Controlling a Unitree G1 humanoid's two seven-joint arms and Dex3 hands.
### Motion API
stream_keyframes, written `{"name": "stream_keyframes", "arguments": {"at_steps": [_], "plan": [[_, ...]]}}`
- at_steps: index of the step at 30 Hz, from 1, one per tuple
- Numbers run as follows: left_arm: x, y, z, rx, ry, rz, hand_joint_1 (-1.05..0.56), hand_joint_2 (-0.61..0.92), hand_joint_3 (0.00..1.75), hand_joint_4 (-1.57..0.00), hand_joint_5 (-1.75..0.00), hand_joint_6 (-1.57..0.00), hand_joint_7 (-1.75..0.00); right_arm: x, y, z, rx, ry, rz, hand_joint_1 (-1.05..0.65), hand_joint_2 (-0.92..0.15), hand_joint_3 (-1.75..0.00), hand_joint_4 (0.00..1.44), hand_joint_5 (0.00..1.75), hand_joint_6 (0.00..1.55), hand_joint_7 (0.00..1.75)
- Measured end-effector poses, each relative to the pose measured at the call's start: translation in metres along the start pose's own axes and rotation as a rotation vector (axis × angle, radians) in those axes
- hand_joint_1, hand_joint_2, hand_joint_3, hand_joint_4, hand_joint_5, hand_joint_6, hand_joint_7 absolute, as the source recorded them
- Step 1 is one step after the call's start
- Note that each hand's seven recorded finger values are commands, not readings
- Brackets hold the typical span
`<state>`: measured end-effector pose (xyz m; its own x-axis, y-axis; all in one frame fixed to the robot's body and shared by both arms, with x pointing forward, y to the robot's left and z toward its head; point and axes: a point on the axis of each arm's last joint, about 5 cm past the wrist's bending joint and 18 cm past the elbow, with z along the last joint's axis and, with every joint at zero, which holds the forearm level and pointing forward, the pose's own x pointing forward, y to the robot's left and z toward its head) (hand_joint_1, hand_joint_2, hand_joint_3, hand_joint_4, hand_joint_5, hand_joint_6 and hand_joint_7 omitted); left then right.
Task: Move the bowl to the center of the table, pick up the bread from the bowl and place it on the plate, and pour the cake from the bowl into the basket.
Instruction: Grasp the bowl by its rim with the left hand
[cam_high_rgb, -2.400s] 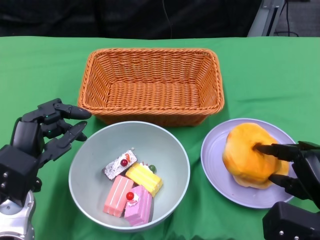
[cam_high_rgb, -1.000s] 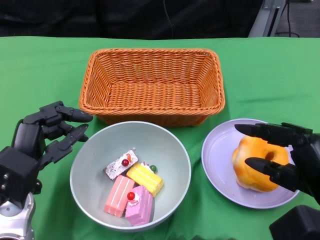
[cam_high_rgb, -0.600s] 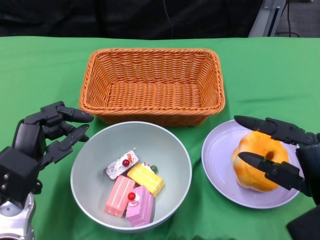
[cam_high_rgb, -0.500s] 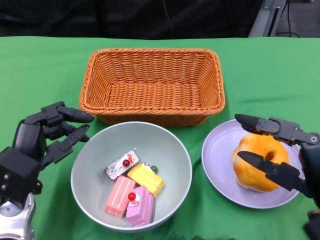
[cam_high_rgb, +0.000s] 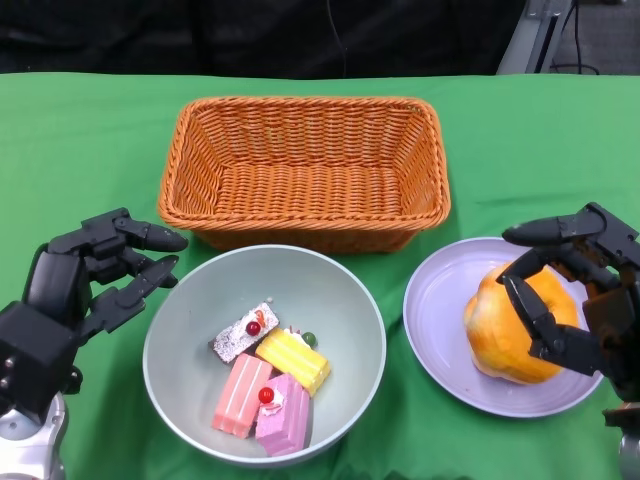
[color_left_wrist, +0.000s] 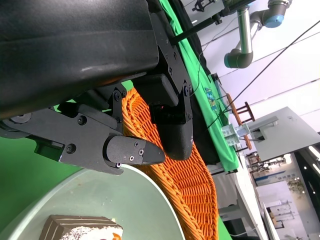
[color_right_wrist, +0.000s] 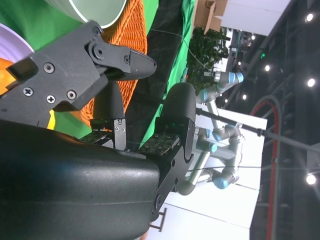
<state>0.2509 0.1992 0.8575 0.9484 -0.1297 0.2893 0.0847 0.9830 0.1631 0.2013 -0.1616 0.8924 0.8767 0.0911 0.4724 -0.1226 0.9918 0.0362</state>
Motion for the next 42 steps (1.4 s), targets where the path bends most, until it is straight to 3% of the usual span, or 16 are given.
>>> {"name": "stream_keyframes", "arguments": {"at_steps": [6,8,13,15,17,18,22,28,33,42], "plan": [[0.0,0.0,0.001,0.001,-0.015,-0.017,-0.26,0.92,0.19,-0.9,-1.14,-0.9,-0.77,-0.001,0.0,-0.005,0.032,0.006,0.012,-0.14,-0.35,-1.16,0.48,1.65,0.49,1.36],[-0.001,0.0,0.002,-0.002,-0.025,-0.034,-0.24,0.92,0.21,-0.87,-1.14,-0.89,-0.76,0.0,-0.001,-0.005,0.031,0.002,0.024,-0.17,-0.39,-1.13,0.54,1.73,0.51,1.5],[-0.005,0.0,0.003,-0.02,-0.061,-0.11,-0.3,0.92,0.18,-0.81,-1.09,-0.88,-0.66,0.001,0.0,-0.008,0.033,0.012,0.044,-0.13,-0.39,-1.24,0.59,1.75,0.53,1.58],[-0.007,0.002,0.004,-0.036,-0.084,-0.151,-0.38,0.92,0.13,-0.76,-0.94,-0.88,-0.43,0.001,0.002,-0.008,0.035,0.002,0.044,-0.12,-0.4,-1.28,0.61,1.75,0.52,1.59],[-0.008,0.005,0.006,-0.047,-0.11,-0.194,-0.4,0.92,0.11,-0.74,-0.88,-0.89,-0.34,0.001,0.003,-0.008,0.031,-0.008,0.048,-0.11,-0.4,-1.29,0.61,1.75,0.52,1.6],[-0.01,0.007,0.006,-0.047,-0.12,-0.216,-0.45,0.92,0.1,-0.7,-0.67,-0.83,-0.2,0.001,0.004,-0.008,0.031,-0.011,0.05,-0.11,-0.41,-1.3,0.62,1.75,0.52,1.6],[-0.019,0.026,0.012,0.015,-0.151,-0.317,-0.5,0.92,0.1,-0.62,-0.28,-0.72,-0.02,0.001,0.005,-0.008,0.031,-0.021,0.048,-0.14,-0.45,-1.26,0.65,1.75,0.49,1.65],[-0.024,0.046,0.023,0.113,-0.196,-0.395,-0.51,0.92,0.09,-0.55,-0.08,-0.62,0.0,0.001,0.006,-0.008,0.02,-0.018,0.049,-0.17,-0.48,-1.21,0.66,1.75,0.47,1.67],[-0.029,0.064,0.04,0.361,-0.311,-0.451,-0.46,0.92,0.09,-0.5,-0.03,-0.55,0.0,0.0,0.007,-0.008,0.024,-0.01,0.032,-0.18,-0.51,-1.15,0.66,1.75,0.46,1.71],[-0.034,0.06,0.033,0.432,-0.263,-0.391,-0.46,0.92,0.12,-0.53,-0.02,-0.56,-0.01,0.0,0.006,-0.009,0.024,0.001,0.057,-0.16,-0.49,-1.16,0.65,1.75,0.47,1.69]]}}
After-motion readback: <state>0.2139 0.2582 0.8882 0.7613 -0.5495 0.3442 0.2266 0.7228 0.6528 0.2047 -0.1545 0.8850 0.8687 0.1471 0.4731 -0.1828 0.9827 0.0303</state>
